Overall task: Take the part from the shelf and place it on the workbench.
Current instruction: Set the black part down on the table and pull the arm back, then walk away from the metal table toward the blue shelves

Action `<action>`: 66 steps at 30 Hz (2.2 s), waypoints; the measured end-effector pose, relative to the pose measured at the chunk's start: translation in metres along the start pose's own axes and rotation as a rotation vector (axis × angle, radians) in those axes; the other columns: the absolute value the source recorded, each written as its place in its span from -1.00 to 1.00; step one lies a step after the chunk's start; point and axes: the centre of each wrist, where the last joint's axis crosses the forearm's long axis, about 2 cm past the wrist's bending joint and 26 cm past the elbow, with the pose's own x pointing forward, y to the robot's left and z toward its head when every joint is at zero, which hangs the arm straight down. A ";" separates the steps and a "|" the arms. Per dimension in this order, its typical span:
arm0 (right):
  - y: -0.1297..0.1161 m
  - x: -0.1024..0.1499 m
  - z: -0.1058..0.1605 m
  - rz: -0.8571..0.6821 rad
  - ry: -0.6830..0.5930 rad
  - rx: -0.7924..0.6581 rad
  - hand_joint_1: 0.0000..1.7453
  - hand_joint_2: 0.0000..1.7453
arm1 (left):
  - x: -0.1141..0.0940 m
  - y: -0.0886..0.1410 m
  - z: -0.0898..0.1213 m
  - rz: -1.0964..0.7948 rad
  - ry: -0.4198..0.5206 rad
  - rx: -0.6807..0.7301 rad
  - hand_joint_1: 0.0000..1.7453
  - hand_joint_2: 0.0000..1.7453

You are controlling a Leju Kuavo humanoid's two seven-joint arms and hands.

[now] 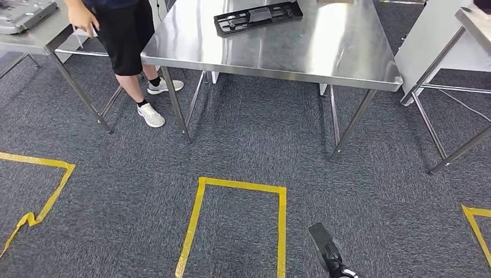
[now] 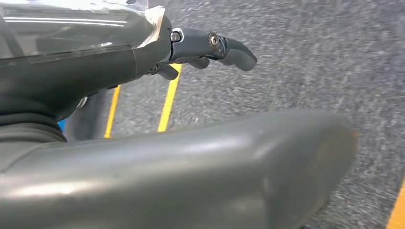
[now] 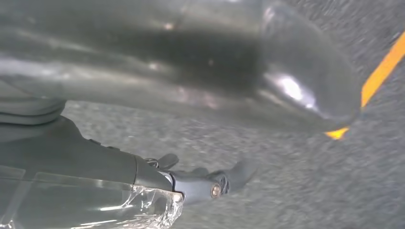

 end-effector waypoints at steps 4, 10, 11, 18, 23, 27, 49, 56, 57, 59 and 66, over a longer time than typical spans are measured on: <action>-0.001 -0.017 0.004 0.002 0.063 0.009 -1.00 -1.00 | -0.001 0.000 0.000 0.000 0.002 0.000 -1.00 -1.00; 0.000 -0.028 0.007 0.007 0.101 0.015 -1.00 -1.00 | -0.001 0.000 0.000 0.000 0.003 -0.001 -1.00 -1.00; 0.000 -0.028 0.007 0.008 0.104 0.015 -1.00 -1.00 | -0.001 0.000 0.000 0.000 0.003 -0.001 -1.00 -1.00; -0.001 -0.029 0.007 0.009 0.109 0.016 -1.00 -1.00 | -0.001 0.000 0.000 0.000 0.002 0.000 -1.00 -1.00; 0.000 -0.031 0.008 0.014 0.135 0.026 -1.00 -1.00 | -0.002 0.001 0.000 -0.001 0.005 0.002 -1.00 -1.00; 0.011 -0.051 0.019 0.055 0.290 0.094 -1.00 -1.00 | -0.003 0.001 0.000 -0.014 -0.009 -0.002 -1.00 -1.00; 0.061 -0.119 0.075 0.251 0.605 0.232 -1.00 1.00 | -0.006 0.018 -0.008 -0.106 -0.052 -0.063 -1.00 -1.00; 0.063 -0.120 0.077 0.257 0.609 0.239 -1.00 1.00 | -0.008 0.019 -0.009 -0.109 -0.049 -0.061 -1.00 -1.00; 0.064 -0.120 0.077 0.257 0.609 0.240 -1.00 1.00 | -0.008 0.019 -0.009 -0.109 -0.049 -0.060 -1.00 -1.00; 0.064 -0.119 0.077 0.256 0.607 0.239 -1.00 1.00 | -0.006 0.020 -0.009 -0.109 -0.053 -0.059 -1.00 -1.00; 0.064 -0.119 0.077 0.238 0.595 0.234 -1.00 0.00 | -0.005 0.021 -0.010 -0.114 -0.057 -0.059 -1.00 -1.00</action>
